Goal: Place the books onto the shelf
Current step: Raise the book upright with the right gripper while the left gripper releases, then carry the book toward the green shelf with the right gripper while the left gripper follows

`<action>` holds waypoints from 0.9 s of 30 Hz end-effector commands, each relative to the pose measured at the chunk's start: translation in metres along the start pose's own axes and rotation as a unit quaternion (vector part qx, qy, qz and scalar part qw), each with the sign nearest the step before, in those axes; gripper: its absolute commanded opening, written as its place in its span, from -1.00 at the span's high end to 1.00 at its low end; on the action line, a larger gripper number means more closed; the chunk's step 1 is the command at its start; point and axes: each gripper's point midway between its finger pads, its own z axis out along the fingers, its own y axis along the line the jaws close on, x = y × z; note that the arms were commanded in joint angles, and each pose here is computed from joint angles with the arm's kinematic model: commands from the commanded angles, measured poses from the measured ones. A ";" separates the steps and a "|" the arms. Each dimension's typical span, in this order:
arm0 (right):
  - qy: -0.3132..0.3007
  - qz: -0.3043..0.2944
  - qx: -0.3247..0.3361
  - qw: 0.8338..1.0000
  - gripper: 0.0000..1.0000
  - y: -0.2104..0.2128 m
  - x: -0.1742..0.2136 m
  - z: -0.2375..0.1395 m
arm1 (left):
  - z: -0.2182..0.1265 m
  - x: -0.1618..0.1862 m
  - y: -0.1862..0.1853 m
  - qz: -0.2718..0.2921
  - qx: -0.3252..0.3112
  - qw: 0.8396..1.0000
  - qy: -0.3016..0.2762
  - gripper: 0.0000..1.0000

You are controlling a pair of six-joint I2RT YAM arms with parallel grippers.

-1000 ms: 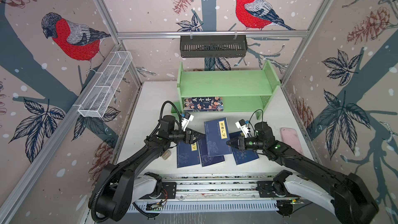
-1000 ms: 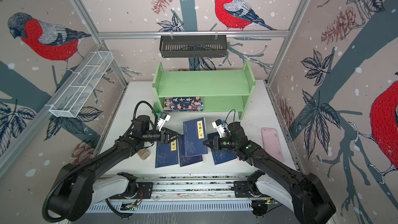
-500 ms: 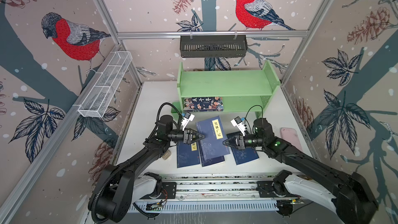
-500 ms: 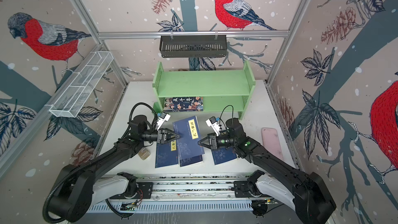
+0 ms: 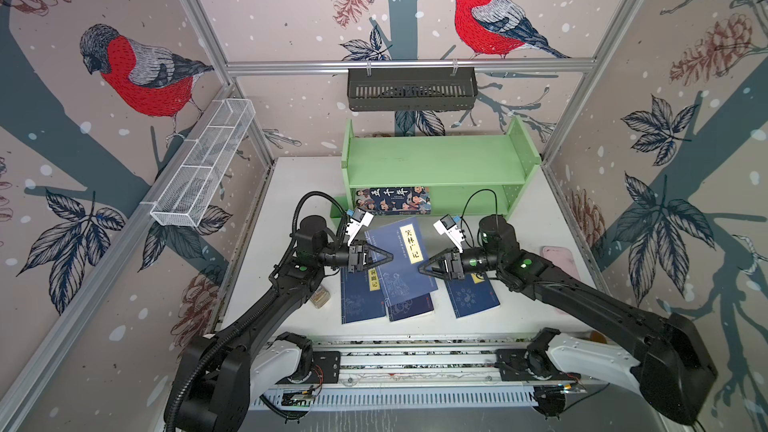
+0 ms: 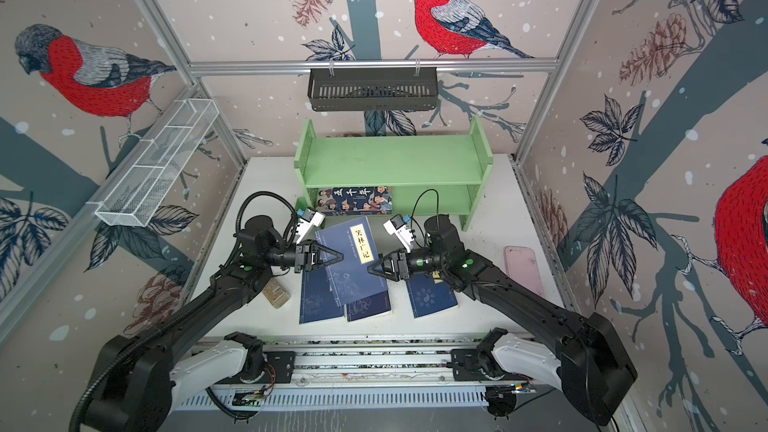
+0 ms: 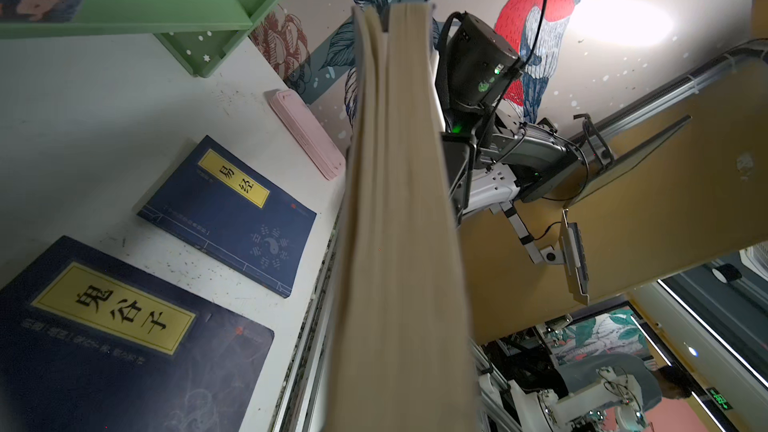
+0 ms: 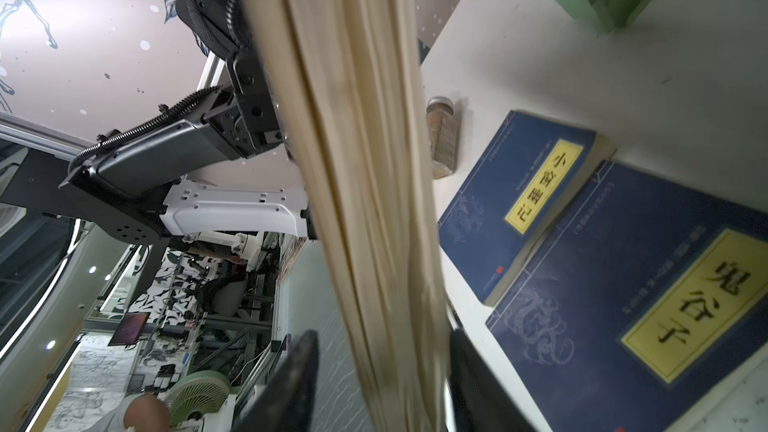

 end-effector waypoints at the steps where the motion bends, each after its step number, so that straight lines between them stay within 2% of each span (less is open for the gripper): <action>1: -0.039 -0.027 0.020 0.999 -0.34 0.000 -0.022 -0.008 | -0.003 -0.003 -0.024 0.053 0.034 0.998 0.017 1.00; 4: -0.087 -0.033 0.044 0.995 -0.59 0.001 -0.043 -0.025 | -0.004 -0.010 -0.030 0.079 0.028 0.996 0.018 1.00; 7: -0.137 -0.040 0.055 0.988 -0.78 0.007 -0.066 -0.051 | -0.006 -0.011 -0.021 0.130 -0.029 0.990 0.037 1.00; 11: -0.192 -0.057 0.058 0.978 -0.84 0.021 -0.090 -0.078 | -0.010 -0.036 -0.023 0.187 -0.097 0.977 0.038 1.00; 15: -0.230 -0.064 0.064 0.969 -0.84 0.028 -0.101 -0.092 | -0.013 -0.071 -0.051 0.228 -0.103 0.968 -0.014 1.00; 22: -0.280 -0.071 0.023 0.957 -0.79 0.049 -0.108 -0.102 | -0.017 -0.135 -0.082 0.205 -0.095 0.969 -0.097 1.00; 27: -0.291 -0.072 0.014 0.954 -0.81 0.058 -0.107 -0.100 | -0.036 -0.182 -0.105 0.164 -0.068 0.965 -0.193 1.00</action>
